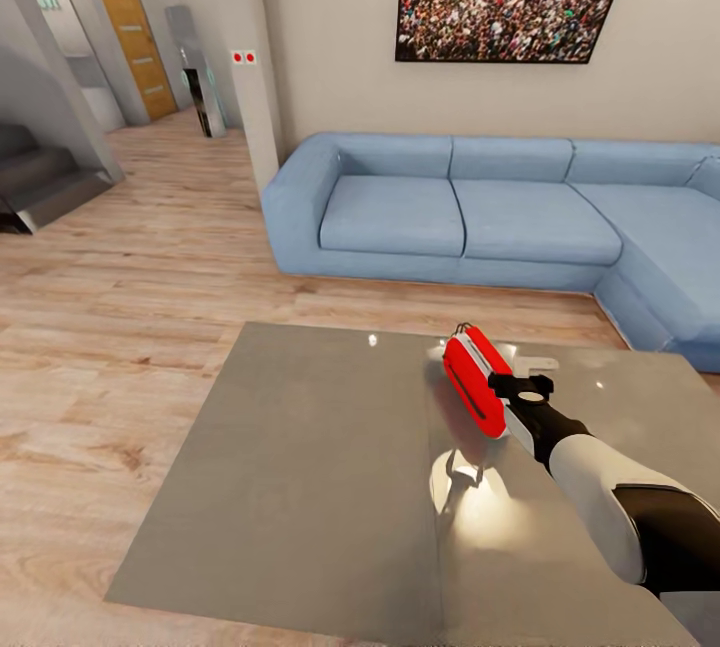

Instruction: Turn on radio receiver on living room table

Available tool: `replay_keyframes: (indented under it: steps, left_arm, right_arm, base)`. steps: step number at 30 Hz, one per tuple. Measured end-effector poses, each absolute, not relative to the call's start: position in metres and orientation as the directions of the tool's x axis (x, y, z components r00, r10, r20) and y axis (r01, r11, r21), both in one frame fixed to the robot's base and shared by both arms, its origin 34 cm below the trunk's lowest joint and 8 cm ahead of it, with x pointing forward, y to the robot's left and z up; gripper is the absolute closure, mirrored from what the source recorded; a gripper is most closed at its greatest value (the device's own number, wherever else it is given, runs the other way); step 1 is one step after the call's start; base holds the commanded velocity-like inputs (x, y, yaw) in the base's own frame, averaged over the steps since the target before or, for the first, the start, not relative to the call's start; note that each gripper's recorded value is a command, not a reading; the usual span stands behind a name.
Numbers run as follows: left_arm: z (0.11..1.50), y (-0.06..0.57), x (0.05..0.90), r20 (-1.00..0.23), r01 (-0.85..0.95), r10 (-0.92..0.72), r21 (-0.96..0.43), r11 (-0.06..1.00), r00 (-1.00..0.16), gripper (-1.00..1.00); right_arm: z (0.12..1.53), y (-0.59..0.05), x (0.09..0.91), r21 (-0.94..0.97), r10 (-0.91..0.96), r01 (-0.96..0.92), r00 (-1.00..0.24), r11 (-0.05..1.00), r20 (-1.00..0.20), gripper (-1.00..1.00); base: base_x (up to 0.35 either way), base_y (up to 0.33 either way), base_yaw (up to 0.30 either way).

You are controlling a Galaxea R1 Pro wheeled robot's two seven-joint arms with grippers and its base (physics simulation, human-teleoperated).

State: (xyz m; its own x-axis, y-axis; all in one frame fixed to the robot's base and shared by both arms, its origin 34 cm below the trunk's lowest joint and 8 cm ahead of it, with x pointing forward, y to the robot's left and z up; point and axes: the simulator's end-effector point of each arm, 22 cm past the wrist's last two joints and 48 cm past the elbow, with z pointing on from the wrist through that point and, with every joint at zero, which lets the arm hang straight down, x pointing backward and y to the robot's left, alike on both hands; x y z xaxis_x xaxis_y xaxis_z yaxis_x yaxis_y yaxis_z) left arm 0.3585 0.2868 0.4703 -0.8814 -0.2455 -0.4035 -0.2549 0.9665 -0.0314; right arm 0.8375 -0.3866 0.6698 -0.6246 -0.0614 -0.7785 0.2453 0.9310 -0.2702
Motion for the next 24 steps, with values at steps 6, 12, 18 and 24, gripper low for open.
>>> replay_keyframes:
  steps: [6,12,18,24]
  left_arm:
    - [0.468,0.287,0.355,-0.395,-0.255,-0.245,-0.028,0.967,-0.885,-1.0]
    - [0.466,0.287,0.351,-0.386,-0.255,-0.245,-0.026,0.967,-0.889,-1.0]
    - [0.465,0.287,0.35,-0.382,-0.255,-0.245,-0.025,0.967,-0.891,-1.0]
    - [0.465,0.287,0.35,-0.382,-0.255,-0.245,-0.024,0.967,-0.891,-1.0]
  right_arm:
    - [0.663,-0.387,0.836,-0.273,-0.061,0.243,-0.632,0.931,-0.772,-1.0]
    - [0.656,-0.387,0.835,-0.275,-0.062,0.24,-0.639,0.931,-0.766,-1.0]
    - [0.653,-0.387,0.834,-0.277,-0.063,0.238,-0.643,0.931,-0.763,-1.0]
    - [0.653,-0.386,0.834,-0.278,-0.064,0.236,-0.644,0.931,-0.763,1.0]
  base:
    - [0.0,0.0,0.0]
    - [0.0,0.0,0.0]
    - [0.0,0.0,0.0]
    - [0.0,0.0,0.0]
